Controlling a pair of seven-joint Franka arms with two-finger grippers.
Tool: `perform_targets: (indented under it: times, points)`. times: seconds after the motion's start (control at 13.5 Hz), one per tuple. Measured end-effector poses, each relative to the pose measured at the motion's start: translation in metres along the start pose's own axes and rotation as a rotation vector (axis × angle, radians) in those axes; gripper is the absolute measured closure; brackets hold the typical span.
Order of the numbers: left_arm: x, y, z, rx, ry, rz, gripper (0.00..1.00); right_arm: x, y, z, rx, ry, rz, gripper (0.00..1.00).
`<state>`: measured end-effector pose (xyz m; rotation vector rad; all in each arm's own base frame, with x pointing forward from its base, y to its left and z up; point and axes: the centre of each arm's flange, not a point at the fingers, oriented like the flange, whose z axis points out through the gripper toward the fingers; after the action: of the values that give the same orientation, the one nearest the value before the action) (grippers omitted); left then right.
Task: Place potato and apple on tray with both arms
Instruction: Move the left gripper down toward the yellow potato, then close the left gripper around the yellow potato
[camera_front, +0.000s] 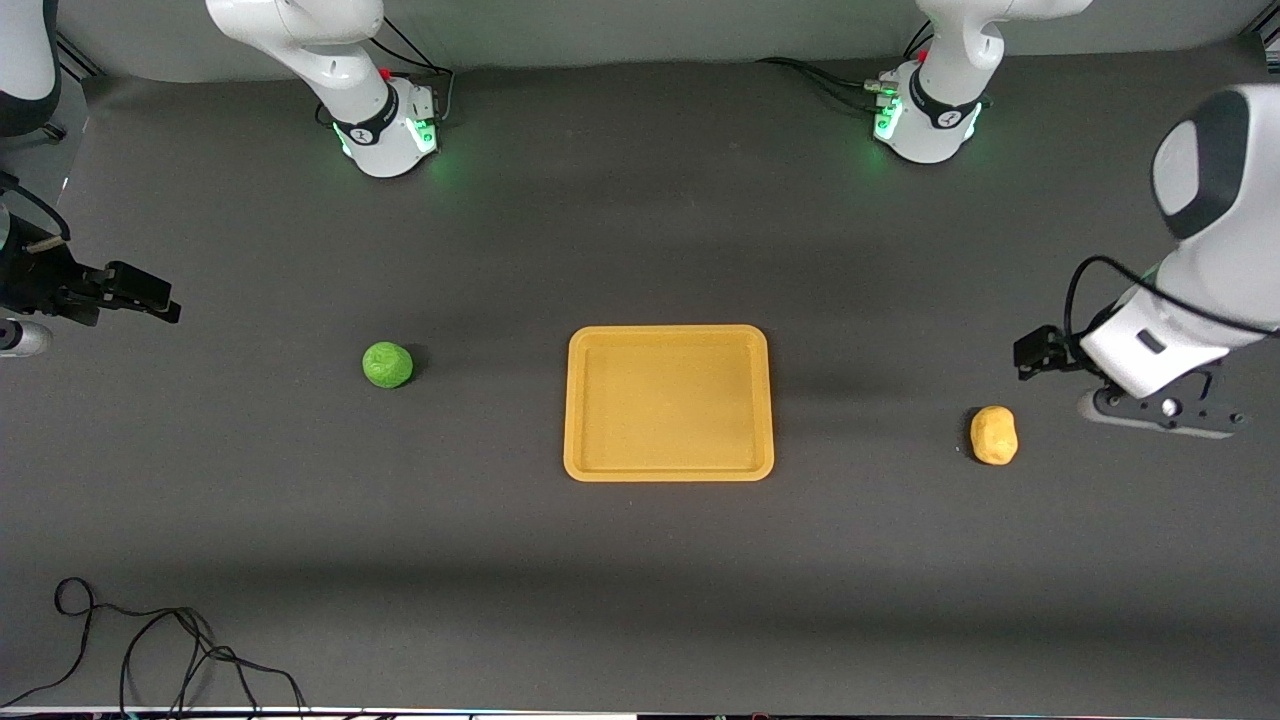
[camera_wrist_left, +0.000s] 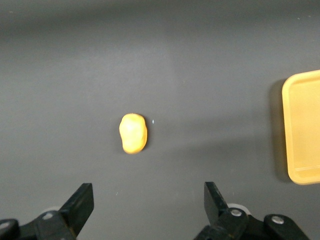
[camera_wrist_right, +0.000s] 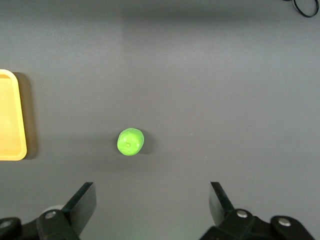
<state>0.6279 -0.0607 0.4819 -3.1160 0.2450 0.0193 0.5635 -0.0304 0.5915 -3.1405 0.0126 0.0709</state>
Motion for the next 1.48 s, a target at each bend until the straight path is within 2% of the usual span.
perform_targets:
  times: [0.37,0.74,1.03,1.26,1.48]
  points:
    - [0.032,-0.002,0.132,-0.027,-0.078,-0.013,0.02,0.0,0.0,0.0,0.0,0.0,-0.005,0.0]
    - [0.034,-0.003,0.21,-0.028,-0.037,-0.028,0.01,0.0,-0.001,0.0,0.0,0.0,-0.006,0.0]
    - [0.034,-0.011,0.232,-0.014,-0.032,0.003,0.01,0.0,-0.001,0.0,0.0,0.0,-0.006,0.0]
    - [0.034,-0.013,0.232,0.002,-0.034,0.083,0.01,0.0,-0.001,0.0,0.0,0.0,-0.006,0.0]
    - [0.028,-0.037,0.237,0.026,-0.051,0.107,0.01,0.0,-0.001,0.0,0.0,0.0,-0.006,0.0]
